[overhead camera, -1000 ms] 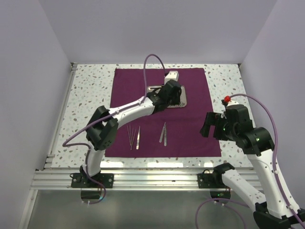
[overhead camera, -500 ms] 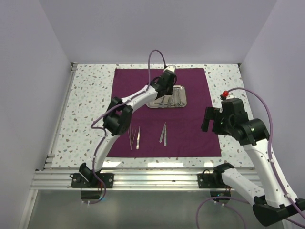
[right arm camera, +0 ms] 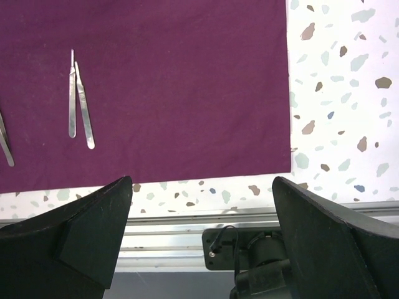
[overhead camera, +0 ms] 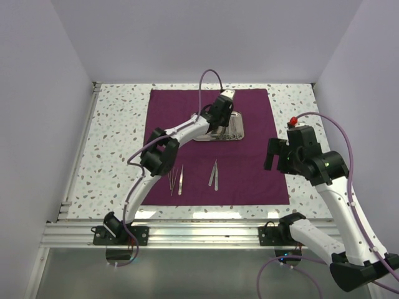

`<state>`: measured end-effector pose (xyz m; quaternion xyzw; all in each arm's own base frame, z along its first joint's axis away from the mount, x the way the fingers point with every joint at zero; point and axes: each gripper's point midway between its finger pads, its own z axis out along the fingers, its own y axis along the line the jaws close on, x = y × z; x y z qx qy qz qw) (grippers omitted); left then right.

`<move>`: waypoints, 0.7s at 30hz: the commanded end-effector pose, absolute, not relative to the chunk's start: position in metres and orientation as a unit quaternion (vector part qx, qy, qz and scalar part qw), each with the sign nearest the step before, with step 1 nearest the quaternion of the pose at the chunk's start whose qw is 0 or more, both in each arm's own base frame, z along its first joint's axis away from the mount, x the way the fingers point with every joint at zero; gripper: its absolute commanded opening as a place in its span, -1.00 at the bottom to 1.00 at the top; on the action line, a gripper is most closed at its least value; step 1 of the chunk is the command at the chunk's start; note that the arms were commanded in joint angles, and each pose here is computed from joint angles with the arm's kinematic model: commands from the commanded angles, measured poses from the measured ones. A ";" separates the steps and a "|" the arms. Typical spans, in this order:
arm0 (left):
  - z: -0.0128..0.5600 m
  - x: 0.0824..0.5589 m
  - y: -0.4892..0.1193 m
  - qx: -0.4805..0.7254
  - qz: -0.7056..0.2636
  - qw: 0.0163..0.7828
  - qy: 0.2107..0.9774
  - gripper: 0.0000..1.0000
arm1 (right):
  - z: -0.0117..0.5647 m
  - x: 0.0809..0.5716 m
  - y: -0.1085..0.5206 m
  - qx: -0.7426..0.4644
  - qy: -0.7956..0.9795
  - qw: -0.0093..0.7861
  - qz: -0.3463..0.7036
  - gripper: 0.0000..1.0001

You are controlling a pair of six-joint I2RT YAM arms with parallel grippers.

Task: Open and lay out the surgical kit
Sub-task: Pick up the medical item from the container.

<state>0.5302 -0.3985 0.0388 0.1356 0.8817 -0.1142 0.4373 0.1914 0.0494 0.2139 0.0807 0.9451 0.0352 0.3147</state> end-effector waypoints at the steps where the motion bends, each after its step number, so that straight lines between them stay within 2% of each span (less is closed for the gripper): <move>1: 0.050 0.544 -0.410 0.144 -0.130 0.466 0.863 -0.24 | 0.222 0.195 0.043 0.084 0.941 0.327 0.020 0.97; 8: 0.038 0.545 -0.403 0.149 -0.106 0.461 0.868 -0.24 | 0.223 0.196 0.040 0.079 0.941 0.328 0.009 0.97; 15: 0.039 0.552 -0.359 0.151 -0.012 0.466 0.872 -0.33 | 0.223 0.196 0.038 0.078 0.940 0.331 0.006 0.97; 21: 0.050 0.558 -0.351 0.150 -0.022 0.473 0.868 -0.33 | 0.219 0.192 0.039 0.081 0.941 0.329 0.012 0.97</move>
